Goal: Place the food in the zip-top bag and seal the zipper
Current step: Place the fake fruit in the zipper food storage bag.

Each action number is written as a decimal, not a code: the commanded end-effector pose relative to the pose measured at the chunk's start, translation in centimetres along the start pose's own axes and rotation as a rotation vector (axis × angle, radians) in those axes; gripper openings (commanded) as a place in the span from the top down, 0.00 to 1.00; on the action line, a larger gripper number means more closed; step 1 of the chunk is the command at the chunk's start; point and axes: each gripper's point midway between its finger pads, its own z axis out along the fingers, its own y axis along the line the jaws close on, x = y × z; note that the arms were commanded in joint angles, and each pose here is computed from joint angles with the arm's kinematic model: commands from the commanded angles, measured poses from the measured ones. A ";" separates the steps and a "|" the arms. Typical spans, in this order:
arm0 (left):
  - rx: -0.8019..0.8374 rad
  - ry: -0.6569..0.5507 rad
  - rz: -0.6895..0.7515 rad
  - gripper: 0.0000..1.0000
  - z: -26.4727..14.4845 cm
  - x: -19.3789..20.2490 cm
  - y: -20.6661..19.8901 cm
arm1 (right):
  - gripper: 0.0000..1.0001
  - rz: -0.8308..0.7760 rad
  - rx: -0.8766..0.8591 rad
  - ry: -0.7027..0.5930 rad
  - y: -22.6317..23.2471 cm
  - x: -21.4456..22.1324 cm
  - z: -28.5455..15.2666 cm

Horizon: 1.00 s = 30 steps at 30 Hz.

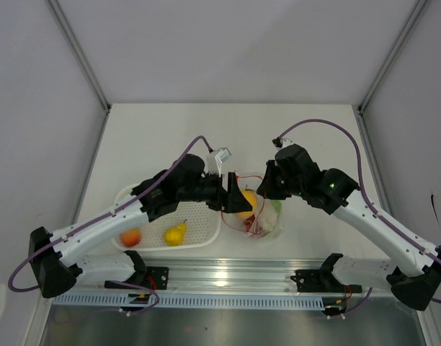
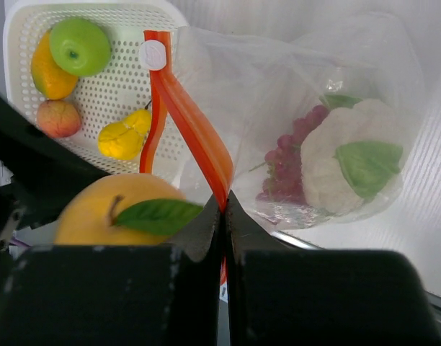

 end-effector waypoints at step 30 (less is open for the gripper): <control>-0.165 -0.254 0.129 0.01 -4.3 -4.2 1.3 | 1.00 0.025 -0.035 -0.033 0.5 -0.5 -1.7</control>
